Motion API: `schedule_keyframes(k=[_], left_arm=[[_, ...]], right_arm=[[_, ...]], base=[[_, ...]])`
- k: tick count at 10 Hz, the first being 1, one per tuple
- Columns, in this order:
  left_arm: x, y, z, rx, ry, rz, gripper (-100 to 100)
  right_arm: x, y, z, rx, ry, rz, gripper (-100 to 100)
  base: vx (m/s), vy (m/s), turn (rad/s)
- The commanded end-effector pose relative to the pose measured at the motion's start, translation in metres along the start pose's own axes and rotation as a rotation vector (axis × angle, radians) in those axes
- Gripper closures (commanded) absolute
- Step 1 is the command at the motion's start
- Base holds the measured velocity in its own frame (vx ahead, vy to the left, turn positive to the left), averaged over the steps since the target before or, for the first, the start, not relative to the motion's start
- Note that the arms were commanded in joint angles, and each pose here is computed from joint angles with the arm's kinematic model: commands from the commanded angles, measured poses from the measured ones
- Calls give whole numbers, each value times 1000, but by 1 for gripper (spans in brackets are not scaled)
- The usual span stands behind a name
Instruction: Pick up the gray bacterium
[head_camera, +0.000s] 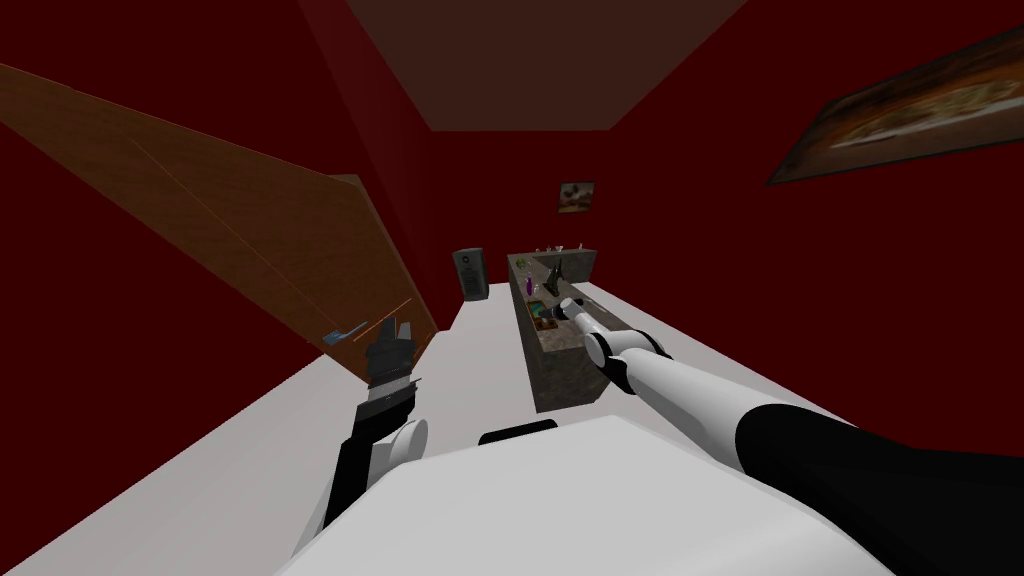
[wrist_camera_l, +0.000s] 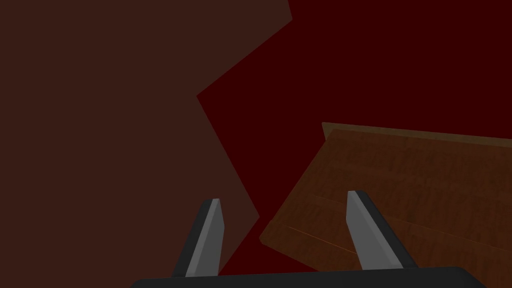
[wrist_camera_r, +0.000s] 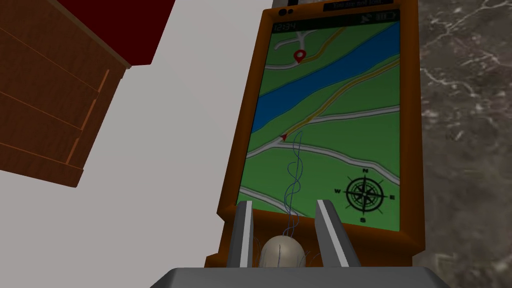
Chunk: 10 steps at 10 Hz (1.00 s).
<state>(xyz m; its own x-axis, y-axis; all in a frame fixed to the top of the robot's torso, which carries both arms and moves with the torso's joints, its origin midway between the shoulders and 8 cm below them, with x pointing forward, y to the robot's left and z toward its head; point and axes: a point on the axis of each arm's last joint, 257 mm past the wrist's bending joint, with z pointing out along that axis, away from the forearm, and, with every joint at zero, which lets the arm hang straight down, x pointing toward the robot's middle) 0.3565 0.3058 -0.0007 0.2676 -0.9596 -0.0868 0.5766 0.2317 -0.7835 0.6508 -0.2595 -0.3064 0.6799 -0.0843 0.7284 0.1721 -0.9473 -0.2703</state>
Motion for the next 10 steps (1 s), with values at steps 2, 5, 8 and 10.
schedule_keyframes(k=[2,5,8,10], left_arm=[[0,0,0,0,0,0,0],[0,0,0,0,0,0,0],[0,0,0,0,0,0,0],[0,0,0,0,0,0,0]], right_arm=[[5,-31,12,20,-8,-15,100],[8,-49,18,32,-12,-25,100],[12,-76,26,48,-16,-42,100],[12,-76,26,48,-16,-42,100]], base=[[-36,-69,-145],[-16,-46,-55],[-13,-38,-72],[-11,-36,-14]])
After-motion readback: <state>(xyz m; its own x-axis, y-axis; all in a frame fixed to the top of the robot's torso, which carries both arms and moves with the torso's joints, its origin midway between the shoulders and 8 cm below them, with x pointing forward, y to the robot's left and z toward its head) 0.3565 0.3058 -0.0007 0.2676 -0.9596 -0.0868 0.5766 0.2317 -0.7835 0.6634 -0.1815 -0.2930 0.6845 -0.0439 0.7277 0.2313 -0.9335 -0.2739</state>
